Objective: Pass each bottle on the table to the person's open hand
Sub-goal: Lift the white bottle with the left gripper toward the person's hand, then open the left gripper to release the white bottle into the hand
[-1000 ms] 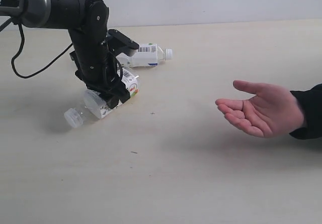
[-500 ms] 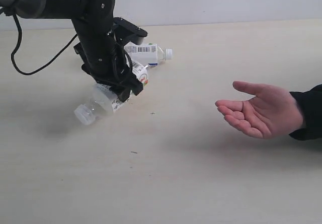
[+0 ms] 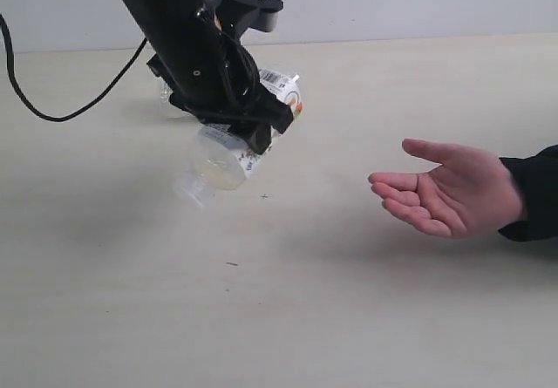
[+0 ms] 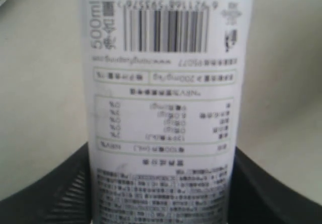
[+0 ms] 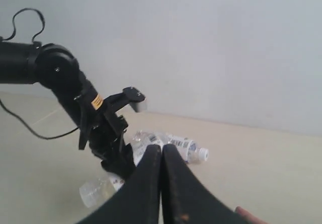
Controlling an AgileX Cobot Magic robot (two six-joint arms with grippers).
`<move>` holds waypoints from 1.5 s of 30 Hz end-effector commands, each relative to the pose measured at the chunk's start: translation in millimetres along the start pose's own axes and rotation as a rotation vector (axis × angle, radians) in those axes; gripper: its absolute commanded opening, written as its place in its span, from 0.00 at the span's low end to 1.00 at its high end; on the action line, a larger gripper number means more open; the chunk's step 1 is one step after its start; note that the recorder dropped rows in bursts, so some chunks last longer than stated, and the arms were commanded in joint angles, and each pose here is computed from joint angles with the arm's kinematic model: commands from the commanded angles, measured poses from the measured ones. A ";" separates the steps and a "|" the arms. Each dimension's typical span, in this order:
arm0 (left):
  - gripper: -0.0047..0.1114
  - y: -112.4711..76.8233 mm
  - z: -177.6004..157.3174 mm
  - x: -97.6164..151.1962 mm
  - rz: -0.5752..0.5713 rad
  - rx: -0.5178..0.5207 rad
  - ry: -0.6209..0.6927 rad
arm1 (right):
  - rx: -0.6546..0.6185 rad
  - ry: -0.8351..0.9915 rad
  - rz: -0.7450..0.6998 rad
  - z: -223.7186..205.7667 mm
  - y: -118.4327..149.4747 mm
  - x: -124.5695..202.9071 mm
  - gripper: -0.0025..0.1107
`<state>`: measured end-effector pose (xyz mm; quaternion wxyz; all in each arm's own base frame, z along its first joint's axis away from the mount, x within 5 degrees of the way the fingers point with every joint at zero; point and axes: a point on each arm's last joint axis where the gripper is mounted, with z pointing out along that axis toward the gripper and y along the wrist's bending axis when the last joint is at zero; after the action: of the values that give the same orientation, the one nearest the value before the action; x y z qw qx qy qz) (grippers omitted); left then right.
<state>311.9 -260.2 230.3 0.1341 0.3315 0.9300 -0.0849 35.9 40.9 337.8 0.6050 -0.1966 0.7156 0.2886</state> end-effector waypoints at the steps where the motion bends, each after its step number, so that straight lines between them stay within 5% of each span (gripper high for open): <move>1: 0.04 -17.0 -15.8 -3.3 -0.084 0.143 -0.046 | 0.097 -0.114 -0.010 -18.1 0.1 -2.7 0.02; 5: 0.04 -30.5 -18.3 -5.0 -0.134 0.225 -0.061 | 0.175 -0.183 -0.022 -29.4 1.8 -2.7 0.02; 11: 0.04 -78.8 -27.6 -12.2 -0.201 0.273 -0.117 | 0.208 -0.215 -0.029 -34.6 3.4 -2.4 0.02; 14: 0.04 -110.1 -37.0 -20.1 -0.278 0.328 -0.176 | 0.208 -0.215 -0.029 -34.6 3.4 -2.4 0.02; 19: 0.04 -136.4 -32.5 -25.5 -0.438 0.418 -0.240 | 0.205 -0.239 -0.037 -39.6 5.7 -1.7 0.02; 25: 0.04 -144.6 4.2 -30.6 -0.585 0.505 -0.180 | 0.204 -0.241 -0.038 -40.1 5.9 -1.6 0.02; 39: 0.04 -143.7 39.0 -34.5 -0.666 0.495 -0.184 | 0.199 -0.277 -0.050 -47.8 9.3 -0.4 0.02; 45: 0.25 -144.1 44.1 -32.9 -0.667 0.490 -0.164 | 0.199 -0.277 -0.050 -47.8 9.3 -0.4 0.02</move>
<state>253.6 -398.5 207.8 0.0911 0.0305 0.9268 -0.3632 -5.5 17.0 344.3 0.7179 -0.1149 0.6477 0.2278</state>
